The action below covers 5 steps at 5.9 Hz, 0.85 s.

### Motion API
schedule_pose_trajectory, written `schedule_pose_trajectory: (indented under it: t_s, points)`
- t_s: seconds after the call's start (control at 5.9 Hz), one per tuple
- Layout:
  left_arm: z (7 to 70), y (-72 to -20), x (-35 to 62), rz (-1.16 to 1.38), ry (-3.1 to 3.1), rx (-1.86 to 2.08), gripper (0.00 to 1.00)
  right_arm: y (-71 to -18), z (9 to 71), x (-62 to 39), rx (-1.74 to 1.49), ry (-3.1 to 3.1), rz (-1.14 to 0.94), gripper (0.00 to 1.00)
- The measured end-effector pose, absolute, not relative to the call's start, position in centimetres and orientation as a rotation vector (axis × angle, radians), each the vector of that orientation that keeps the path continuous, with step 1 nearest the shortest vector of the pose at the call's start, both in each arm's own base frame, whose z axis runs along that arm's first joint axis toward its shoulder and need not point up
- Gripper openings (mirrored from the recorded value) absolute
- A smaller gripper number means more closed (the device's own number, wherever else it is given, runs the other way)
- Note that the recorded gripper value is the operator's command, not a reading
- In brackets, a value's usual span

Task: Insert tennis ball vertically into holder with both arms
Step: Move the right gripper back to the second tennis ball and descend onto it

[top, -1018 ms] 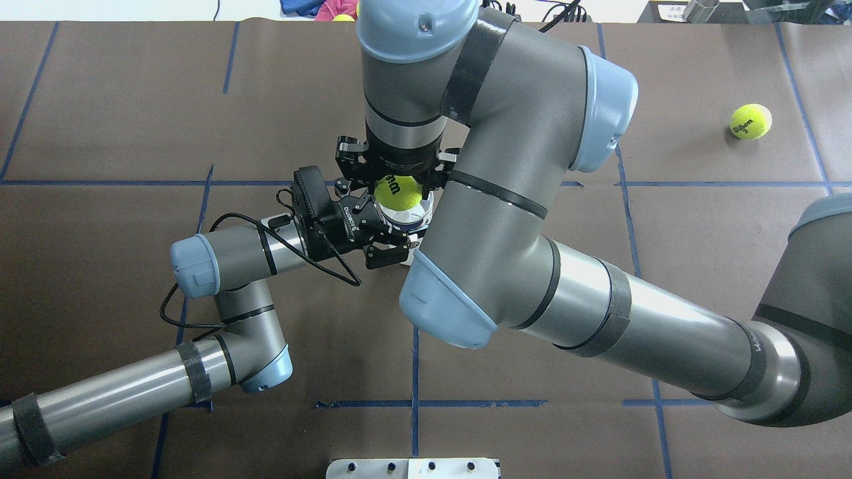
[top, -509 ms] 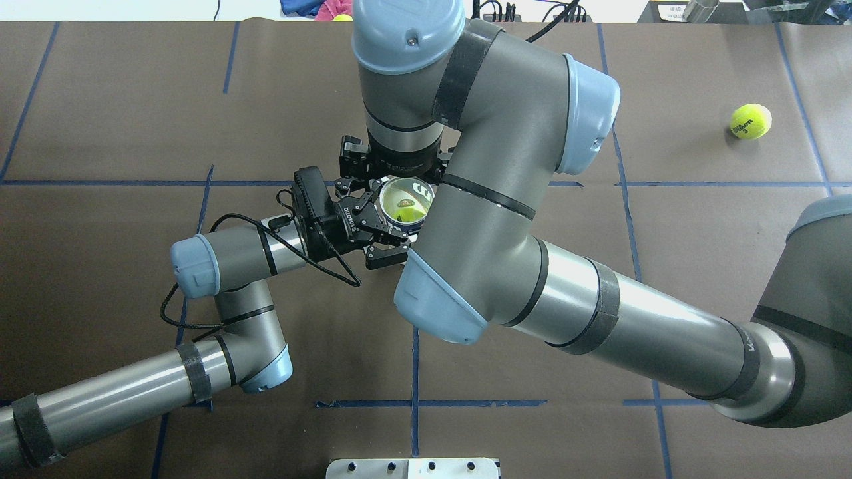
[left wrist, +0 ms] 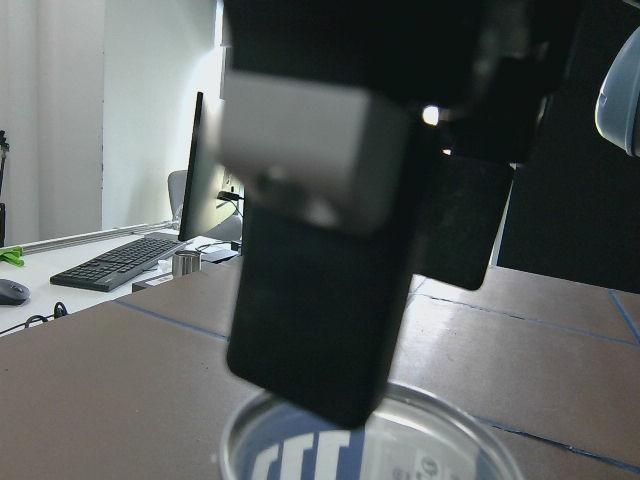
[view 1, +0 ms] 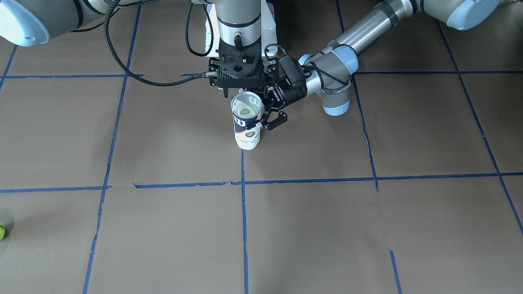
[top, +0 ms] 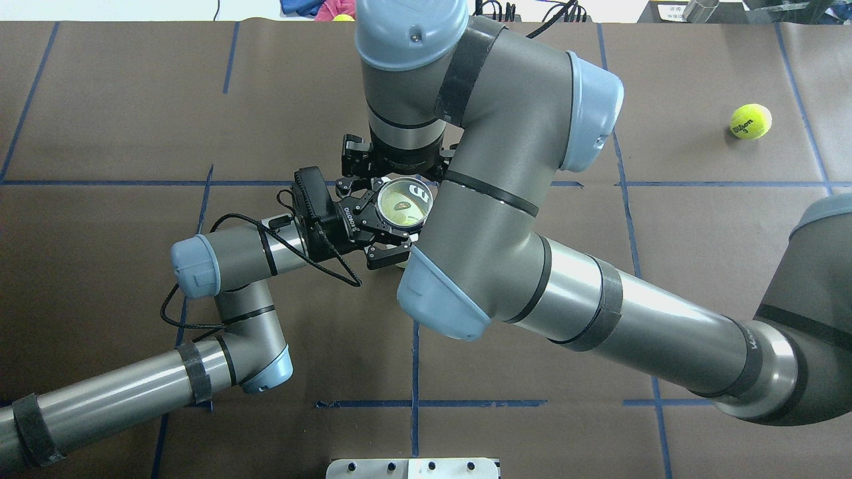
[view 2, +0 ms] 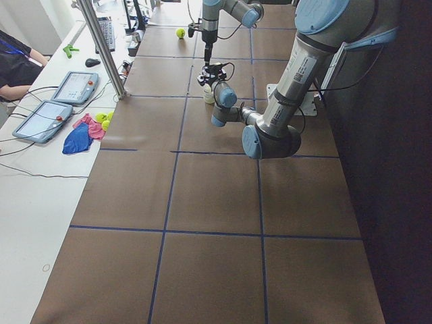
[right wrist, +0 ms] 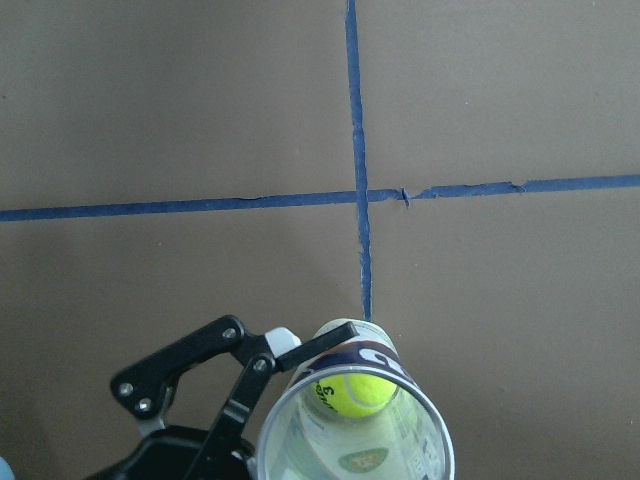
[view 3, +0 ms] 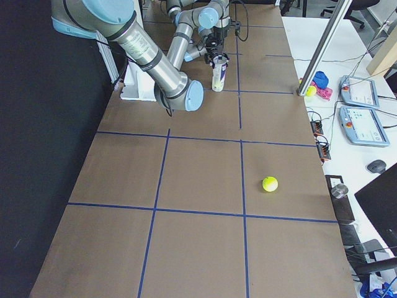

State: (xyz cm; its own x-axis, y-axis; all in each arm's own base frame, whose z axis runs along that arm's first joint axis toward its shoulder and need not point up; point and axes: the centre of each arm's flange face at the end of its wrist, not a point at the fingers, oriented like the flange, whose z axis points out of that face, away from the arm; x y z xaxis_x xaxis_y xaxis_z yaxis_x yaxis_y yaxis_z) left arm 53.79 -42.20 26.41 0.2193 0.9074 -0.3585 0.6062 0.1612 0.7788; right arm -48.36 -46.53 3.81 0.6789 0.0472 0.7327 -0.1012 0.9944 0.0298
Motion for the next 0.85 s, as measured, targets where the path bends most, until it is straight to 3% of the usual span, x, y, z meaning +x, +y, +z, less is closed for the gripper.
schedule_pose_trajectory:
  t_s: [0.34,0.85]
  points:
    - [26.3,-42.2,53.8,0.397,1.484,1.540,0.86,-50.5,7.1,-44.1,0.085,-0.810,0.017,0.99]
    - [26.4,-42.2,53.7,0.395,1.483,1.540,0.86,-58.4,19.7,-31.5,0.156,-0.753,-0.187,0.99]
